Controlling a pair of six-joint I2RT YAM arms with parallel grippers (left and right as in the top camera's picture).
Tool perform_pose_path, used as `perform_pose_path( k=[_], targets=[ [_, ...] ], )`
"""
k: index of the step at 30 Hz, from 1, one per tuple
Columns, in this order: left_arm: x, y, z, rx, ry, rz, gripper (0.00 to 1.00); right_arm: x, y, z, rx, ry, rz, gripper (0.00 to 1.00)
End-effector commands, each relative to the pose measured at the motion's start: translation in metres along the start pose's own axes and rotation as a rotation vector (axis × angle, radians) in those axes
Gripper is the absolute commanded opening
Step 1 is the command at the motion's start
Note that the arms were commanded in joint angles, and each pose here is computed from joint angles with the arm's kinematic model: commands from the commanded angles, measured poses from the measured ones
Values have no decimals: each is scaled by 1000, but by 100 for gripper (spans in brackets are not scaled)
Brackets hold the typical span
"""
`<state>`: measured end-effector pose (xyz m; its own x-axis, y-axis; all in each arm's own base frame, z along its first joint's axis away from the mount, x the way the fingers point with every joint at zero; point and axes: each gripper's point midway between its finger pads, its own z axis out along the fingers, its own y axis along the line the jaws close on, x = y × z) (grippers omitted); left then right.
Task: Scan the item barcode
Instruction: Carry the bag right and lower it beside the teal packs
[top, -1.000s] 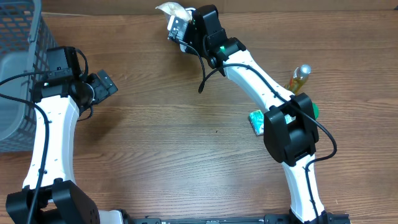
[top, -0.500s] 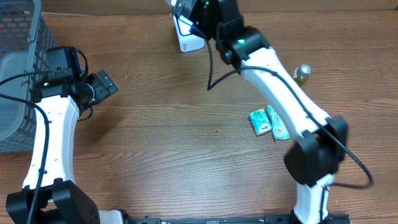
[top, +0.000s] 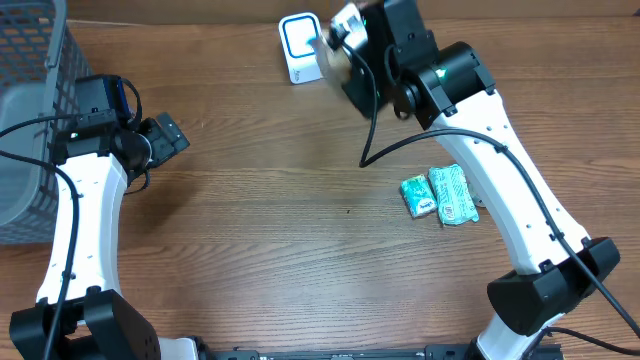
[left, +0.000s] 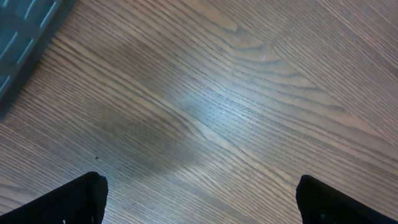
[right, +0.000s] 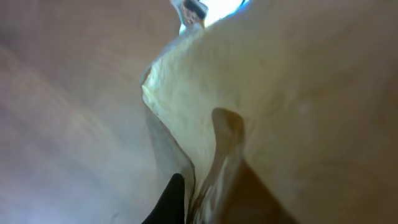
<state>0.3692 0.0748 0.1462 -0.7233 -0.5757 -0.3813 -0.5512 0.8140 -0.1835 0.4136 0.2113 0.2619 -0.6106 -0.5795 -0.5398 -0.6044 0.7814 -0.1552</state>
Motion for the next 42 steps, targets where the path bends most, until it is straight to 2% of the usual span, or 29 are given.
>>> perform_pose_path(
  k=[1,9,15,19,25,31,35,40,41,42],
  targets=[
    [-4,-3,-9,17,-27,17,99,23,13,-3,-66,89,150,9],
    [-4,-3,-9,17,-27,17,100,80,56,-21,-276,346,178,8],
    [-4,-3,-9,17,-27,17,100,91,82,-35,-425,408,219,6],
    [-4,-3,-9,17,-27,17,100,97,83,-31,-417,436,245,11],
    [-4,-3,-9,17,-27,17,100,114,88,-6,-397,501,355,9],
    [-4,-3,-9,17,-27,17,100,142,94,25,-392,560,374,9],
    [-4,-3,-9,17,-27,17,100,163,80,42,-278,598,353,9],
    [-4,-3,-9,17,-27,17,100,175,49,49,-64,619,405,18],
    [-4,-3,-9,17,-27,17,99,175,46,50,-48,615,419,22],
    [-4,-3,-9,17,-27,17,100,175,44,51,-45,611,427,38]
  ],
)
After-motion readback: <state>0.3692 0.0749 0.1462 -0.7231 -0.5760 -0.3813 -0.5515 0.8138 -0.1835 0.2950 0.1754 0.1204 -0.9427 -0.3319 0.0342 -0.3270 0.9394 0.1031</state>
